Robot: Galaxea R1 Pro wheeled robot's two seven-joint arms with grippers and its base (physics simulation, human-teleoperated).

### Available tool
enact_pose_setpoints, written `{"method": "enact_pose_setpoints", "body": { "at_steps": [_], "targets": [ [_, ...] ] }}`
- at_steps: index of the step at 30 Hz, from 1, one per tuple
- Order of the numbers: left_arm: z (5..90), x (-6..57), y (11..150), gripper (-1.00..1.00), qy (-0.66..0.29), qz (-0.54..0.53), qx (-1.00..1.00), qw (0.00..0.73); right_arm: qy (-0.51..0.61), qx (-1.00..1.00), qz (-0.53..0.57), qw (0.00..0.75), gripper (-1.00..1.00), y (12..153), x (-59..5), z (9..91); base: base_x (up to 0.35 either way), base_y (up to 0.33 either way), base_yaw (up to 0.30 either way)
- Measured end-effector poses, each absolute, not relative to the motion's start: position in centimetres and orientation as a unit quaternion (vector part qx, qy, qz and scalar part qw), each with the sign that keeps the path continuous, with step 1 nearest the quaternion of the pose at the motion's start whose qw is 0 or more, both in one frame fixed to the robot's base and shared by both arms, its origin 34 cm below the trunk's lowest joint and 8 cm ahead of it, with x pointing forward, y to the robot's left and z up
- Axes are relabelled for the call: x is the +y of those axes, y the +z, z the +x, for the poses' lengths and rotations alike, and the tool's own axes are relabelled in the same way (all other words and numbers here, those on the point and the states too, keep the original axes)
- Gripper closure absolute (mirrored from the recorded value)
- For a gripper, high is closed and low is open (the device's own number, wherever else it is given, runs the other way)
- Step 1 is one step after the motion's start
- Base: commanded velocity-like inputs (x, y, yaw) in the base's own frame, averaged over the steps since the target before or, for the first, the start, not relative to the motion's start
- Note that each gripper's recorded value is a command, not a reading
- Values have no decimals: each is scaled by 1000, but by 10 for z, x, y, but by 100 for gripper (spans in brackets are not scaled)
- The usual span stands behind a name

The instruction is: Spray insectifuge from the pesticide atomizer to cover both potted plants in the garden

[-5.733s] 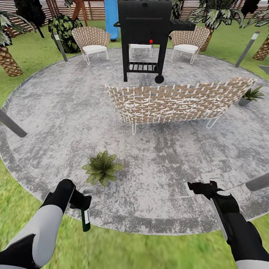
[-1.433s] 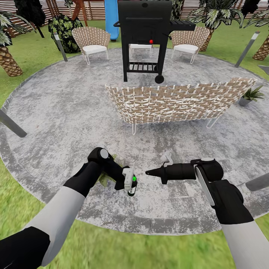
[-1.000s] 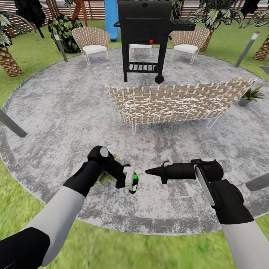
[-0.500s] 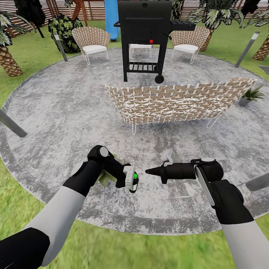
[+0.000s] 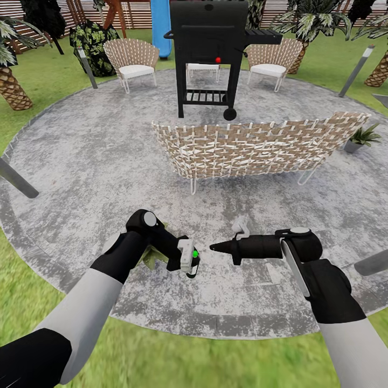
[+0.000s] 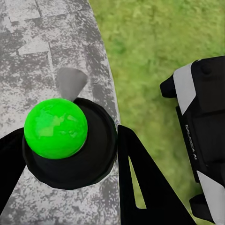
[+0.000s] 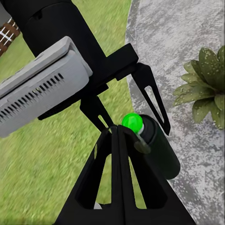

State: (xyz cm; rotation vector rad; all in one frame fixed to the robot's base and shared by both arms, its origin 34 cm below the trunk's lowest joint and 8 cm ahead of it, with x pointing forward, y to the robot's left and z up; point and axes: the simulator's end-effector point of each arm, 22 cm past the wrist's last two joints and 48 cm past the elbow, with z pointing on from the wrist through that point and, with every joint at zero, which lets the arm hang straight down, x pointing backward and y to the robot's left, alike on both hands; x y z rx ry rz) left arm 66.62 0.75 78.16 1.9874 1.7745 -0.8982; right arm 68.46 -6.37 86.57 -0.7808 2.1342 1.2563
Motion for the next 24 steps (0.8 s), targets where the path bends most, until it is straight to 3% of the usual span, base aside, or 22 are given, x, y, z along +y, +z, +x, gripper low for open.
{"method": "enact_pose_setpoints", "body": {
  "at_steps": [7, 24],
  "targets": [
    [666, 7, 782, 100, -315, 698, 622, 164, 412, 820, -301, 260, 100, 841, -77, 689, 0, 0, 0],
    [649, -9, 779, 100, -314, 723, 598, 147, 415, 818, -302, 260, 100, 842, -72, 689, 0, 0, 0]
  ]
}}
